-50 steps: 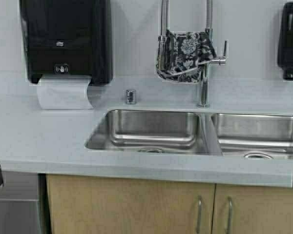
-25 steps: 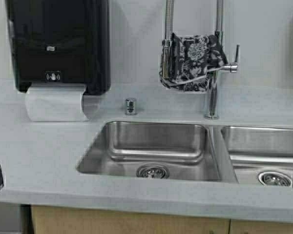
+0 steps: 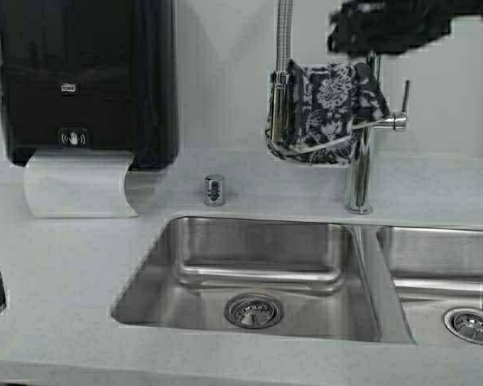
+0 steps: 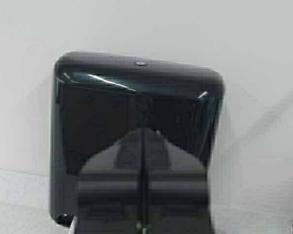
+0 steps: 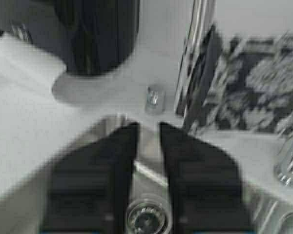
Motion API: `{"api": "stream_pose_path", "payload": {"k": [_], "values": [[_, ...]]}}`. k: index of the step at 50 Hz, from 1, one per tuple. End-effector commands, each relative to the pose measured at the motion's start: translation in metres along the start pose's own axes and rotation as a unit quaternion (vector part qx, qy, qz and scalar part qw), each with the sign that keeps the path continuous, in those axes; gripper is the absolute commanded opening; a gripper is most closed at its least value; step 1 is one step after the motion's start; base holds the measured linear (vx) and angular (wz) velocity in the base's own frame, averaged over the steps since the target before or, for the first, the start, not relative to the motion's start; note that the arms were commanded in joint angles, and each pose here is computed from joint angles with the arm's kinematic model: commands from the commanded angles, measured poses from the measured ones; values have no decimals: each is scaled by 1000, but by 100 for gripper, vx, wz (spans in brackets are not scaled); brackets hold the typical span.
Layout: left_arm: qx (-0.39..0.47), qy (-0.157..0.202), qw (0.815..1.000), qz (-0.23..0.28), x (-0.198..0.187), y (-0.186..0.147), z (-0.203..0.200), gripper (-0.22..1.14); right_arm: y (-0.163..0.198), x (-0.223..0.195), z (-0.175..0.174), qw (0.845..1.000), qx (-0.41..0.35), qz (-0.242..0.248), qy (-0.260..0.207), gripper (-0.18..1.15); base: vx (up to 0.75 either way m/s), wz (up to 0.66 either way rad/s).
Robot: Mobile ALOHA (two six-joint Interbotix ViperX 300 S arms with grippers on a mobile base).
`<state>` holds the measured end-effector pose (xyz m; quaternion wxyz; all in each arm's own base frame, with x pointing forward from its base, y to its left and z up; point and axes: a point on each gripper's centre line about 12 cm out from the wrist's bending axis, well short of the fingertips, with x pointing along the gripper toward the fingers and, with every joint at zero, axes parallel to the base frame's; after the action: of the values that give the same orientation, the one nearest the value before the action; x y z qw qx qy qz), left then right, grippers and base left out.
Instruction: Get the cloth and wipe up the spill under the wine glass
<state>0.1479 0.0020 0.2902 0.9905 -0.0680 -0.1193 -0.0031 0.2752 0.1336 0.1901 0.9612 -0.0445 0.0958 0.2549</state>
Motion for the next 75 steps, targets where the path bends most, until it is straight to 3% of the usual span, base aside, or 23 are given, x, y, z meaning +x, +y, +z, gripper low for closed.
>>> {"api": "stream_pose_path", "payload": {"k": [1,11,42,55,61,72,75], "values": [[0,2,1000,1,3,0,1,2,0,27,-7,1000,10,4,-19,80,8,-1],[1,4,1000,2,4,0,0,2,-2,56,-34,999,26,6,-32,96,5,-1],[9,12,1000,3,5,1,-4,2,-27,153,-67,996,53,-48,-45,96,0,0],[12,13,1000,3,5,1,-4,2,-47,169,-66,994,55,-69,-58,94,0,0],[12,14,1000,4,4,1,-5,2,-54,170,-65,994,55,-76,-60,79,0,0],[12,15,1000,4,4,1,-5,2,-54,167,-63,994,55,-76,-61,22,0,0],[12,14,1000,4,4,1,-5,2,-55,164,-57,993,54,-77,-67,12,0,0]]}}
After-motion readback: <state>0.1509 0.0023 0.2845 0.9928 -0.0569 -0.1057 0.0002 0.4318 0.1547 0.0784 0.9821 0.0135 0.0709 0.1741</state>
